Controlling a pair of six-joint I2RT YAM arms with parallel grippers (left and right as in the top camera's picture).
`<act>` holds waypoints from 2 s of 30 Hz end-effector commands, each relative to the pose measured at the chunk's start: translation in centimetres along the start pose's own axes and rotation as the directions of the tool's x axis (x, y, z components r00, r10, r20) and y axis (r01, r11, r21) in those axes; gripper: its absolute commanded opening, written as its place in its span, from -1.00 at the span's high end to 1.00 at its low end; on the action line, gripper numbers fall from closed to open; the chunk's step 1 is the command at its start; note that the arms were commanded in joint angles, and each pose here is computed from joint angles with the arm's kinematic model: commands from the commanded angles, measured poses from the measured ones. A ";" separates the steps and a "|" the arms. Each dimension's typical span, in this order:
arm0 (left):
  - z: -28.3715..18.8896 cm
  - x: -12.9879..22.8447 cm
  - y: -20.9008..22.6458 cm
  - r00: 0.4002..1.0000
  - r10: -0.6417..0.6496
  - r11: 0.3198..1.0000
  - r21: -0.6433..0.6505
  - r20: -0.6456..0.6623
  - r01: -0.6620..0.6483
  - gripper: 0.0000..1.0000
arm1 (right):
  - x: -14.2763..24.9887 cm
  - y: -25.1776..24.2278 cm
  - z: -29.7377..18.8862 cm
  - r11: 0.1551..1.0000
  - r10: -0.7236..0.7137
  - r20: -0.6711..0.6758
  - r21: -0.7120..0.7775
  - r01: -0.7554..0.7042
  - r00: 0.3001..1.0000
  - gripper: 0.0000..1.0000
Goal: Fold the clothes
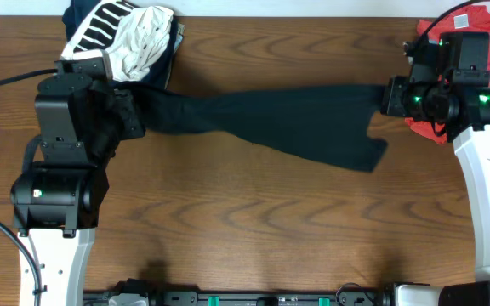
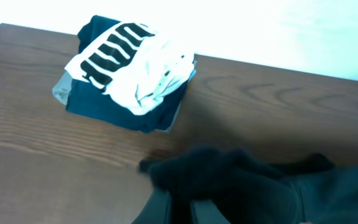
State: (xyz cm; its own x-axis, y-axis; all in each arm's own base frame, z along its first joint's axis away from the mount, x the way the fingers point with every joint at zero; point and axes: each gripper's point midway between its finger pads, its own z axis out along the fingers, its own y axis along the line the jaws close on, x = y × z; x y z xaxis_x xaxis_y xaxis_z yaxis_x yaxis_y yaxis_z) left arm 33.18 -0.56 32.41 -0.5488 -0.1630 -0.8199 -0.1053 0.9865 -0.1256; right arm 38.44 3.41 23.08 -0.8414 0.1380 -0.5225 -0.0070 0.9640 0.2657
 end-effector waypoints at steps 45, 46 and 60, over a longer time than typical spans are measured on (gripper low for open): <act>10.7 9.4 1.8 0.892 0.010 0.993 -0.098 -0.452 -0.060 0.88 | 13.1 -0.3 16.0 0.998 -0.063 -0.466 -0.029 0.056 0.883 0.73; 10.7 9.4 1.8 0.892 0.010 0.993 -0.098 -0.453 -0.061 0.88 | 13.3 -0.1 16.1 0.998 -0.062 -0.471 -0.041 0.048 0.880 0.63; 10.7 9.5 1.8 0.891 0.010 0.993 -0.098 -0.453 -0.061 0.88 | 18.8 0.6 14.9 1.000 -0.006 -0.619 0.009 0.015 0.785 0.24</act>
State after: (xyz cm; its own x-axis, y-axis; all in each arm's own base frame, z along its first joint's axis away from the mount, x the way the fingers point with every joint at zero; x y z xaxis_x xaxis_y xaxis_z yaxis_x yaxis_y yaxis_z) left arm 36.34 -0.58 18.03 -0.8704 -0.1483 -0.4696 -0.1501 0.9881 -0.0338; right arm 31.33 9.84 1.97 -0.9951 -0.0682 0.0718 -0.0450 0.9574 0.2853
